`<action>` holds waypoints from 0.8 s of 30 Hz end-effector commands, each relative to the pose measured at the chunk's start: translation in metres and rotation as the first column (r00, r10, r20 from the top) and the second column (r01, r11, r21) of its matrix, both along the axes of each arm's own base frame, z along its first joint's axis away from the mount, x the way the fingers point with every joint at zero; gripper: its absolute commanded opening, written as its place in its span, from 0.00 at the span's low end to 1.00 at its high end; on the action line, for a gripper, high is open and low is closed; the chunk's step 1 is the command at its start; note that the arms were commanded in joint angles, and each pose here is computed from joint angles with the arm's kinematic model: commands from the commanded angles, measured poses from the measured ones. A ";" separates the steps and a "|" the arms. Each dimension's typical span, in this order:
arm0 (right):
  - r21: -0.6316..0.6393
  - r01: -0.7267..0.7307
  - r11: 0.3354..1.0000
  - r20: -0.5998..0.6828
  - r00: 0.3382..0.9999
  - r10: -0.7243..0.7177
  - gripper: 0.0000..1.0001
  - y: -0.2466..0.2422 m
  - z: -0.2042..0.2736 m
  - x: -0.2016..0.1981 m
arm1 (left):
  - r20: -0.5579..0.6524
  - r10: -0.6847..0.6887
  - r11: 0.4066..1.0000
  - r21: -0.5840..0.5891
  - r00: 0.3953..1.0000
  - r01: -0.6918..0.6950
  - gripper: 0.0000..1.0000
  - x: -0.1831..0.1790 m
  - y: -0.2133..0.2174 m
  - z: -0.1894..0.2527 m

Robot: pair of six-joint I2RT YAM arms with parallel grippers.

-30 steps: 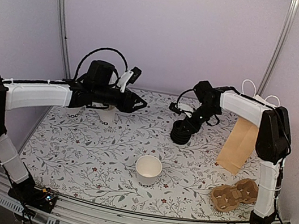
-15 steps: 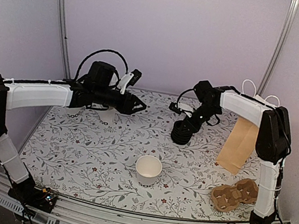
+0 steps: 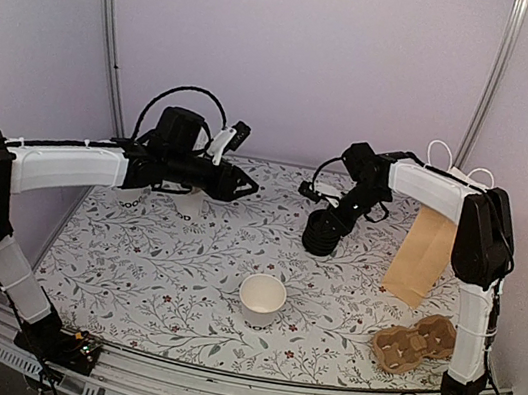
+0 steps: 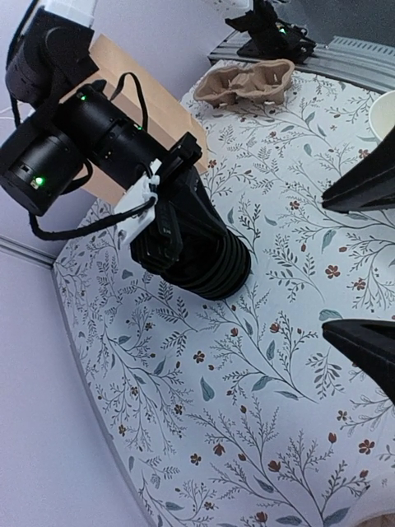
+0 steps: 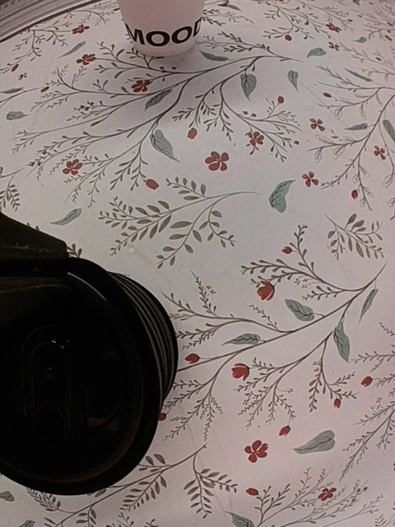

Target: Pack the takeout coffee

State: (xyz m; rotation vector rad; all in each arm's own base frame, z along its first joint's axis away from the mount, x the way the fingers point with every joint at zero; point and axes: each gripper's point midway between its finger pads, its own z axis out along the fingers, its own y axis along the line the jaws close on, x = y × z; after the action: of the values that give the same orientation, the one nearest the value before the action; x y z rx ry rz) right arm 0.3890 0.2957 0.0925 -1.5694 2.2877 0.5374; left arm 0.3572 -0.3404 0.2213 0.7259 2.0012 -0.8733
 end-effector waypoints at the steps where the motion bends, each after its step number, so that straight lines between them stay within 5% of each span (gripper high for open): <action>1: 0.044 -0.004 0.999 0.017 1.000 0.003 0.05 0.006 0.028 -0.005 | 0.005 -0.003 1.000 0.007 1.000 0.003 0.47 0.004 -0.002 0.000; 9: 0.089 -0.005 0.996 0.025 1.000 0.002 0.04 0.006 0.052 -0.016 | 0.006 -0.007 1.000 0.009 1.000 0.007 0.47 0.004 -0.003 -0.001; 15: 0.245 -0.063 0.967 0.011 0.998 0.062 0.03 0.018 0.086 -0.043 | 0.070 -0.047 0.999 0.001 0.996 0.047 0.43 -0.009 -0.011 0.011; 24: 0.563 -0.215 0.798 0.051 0.973 0.227 0.04 0.028 0.166 -0.110 | 0.526 -0.092 0.996 0.047 0.846 0.079 0.53 -0.088 -0.027 0.063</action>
State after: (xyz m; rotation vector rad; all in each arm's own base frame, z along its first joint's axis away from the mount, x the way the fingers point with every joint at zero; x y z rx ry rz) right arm 0.3126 0.3117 0.2046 -1.5186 1.9569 0.9532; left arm 0.2920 -0.3624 0.2398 0.9388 1.7490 -0.7667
